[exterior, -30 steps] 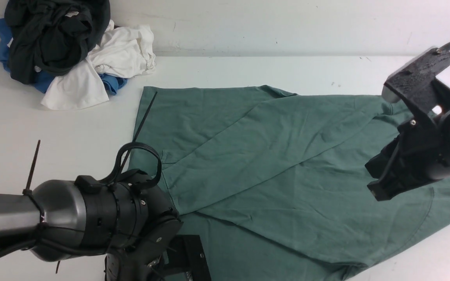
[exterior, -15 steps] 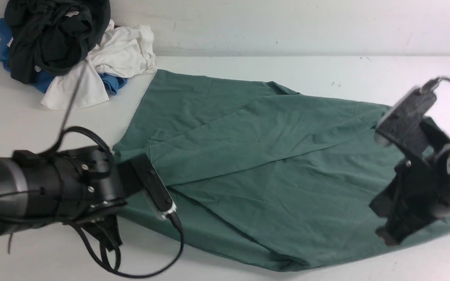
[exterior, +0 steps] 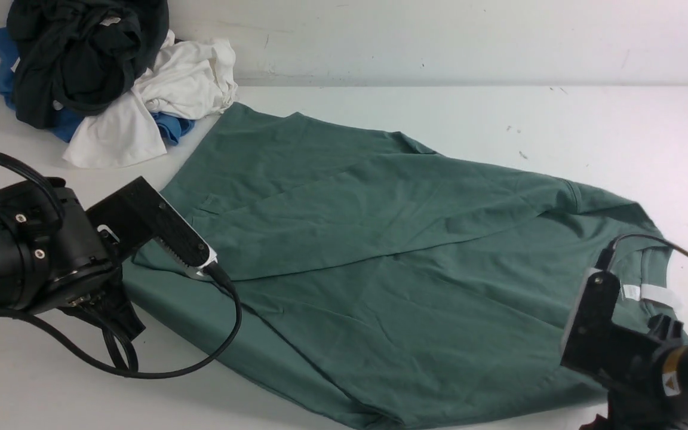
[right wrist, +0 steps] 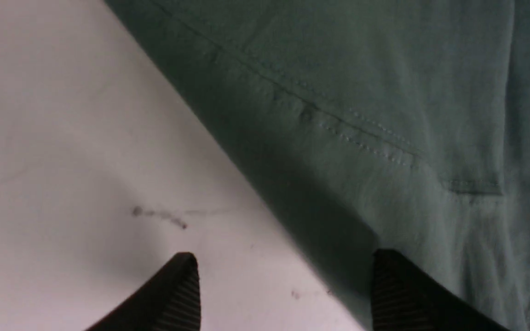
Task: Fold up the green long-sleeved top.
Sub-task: Use both arms simultaneously to clamp the lower edge of the clothing fabric
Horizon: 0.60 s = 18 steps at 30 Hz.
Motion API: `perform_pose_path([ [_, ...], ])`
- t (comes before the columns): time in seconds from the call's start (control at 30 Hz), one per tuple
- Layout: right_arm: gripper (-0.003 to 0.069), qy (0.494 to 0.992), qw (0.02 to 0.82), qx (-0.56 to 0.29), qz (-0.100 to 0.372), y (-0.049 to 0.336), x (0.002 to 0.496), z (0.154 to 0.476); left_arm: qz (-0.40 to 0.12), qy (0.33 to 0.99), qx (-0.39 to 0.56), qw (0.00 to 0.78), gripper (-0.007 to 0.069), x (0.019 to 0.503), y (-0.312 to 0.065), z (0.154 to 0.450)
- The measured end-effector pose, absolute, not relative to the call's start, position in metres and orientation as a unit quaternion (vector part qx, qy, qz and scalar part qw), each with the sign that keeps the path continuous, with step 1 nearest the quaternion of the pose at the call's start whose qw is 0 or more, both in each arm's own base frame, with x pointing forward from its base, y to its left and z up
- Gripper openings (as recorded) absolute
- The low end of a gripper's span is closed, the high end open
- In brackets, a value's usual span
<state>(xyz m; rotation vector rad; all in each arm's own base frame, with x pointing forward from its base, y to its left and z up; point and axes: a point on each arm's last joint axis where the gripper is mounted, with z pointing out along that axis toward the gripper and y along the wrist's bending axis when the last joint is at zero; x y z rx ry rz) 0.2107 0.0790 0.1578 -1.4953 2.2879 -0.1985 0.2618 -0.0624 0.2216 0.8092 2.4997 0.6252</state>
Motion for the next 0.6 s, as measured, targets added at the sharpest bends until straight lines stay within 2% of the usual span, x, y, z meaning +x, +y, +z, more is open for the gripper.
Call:
perform_pose_path([
  [0.07,0.0441,0.813,0.203,-0.54,-0.074,0.081,0.214,0.153,0.224,0.903,0.29,0.223,0.0006,0.261,-0.062,0.224],
  [0.13,0.0317,0.811,0.219,-0.537,-0.075,0.084,0.223,0.148,0.218,0.904,0.281,0.236,0.0008,0.257,-0.061,0.232],
  [0.17,0.0304,0.812,0.218,-0.536,-0.075,0.084,0.223,0.148,0.217,0.904,0.28,0.237,0.0008,0.256,-0.061,0.232],
  [0.23,0.0125,0.835,0.203,-0.507,-0.073,0.084,0.226,0.15,0.207,0.909,0.265,0.248,0.0013,0.251,-0.06,0.241],
  [0.33,0.001,0.875,0.169,-0.445,-0.086,0.079,0.229,0.174,0.191,0.917,0.231,0.261,0.0013,0.236,-0.055,0.258],
  [0.47,-0.001,0.889,0.182,-0.401,-0.122,0.072,0.233,0.218,0.161,0.928,0.189,0.279,0.0013,0.22,-0.051,0.279],
  [0.53,-0.0013,0.884,0.222,-0.383,-0.149,0.068,0.237,0.253,0.134,0.929,0.166,0.302,0.0013,0.217,-0.051,0.298],
  [0.6,-0.0013,0.877,0.256,-0.377,-0.154,0.069,0.242,0.272,0.125,0.927,0.155,0.319,0.0013,0.222,-0.05,0.312],
])
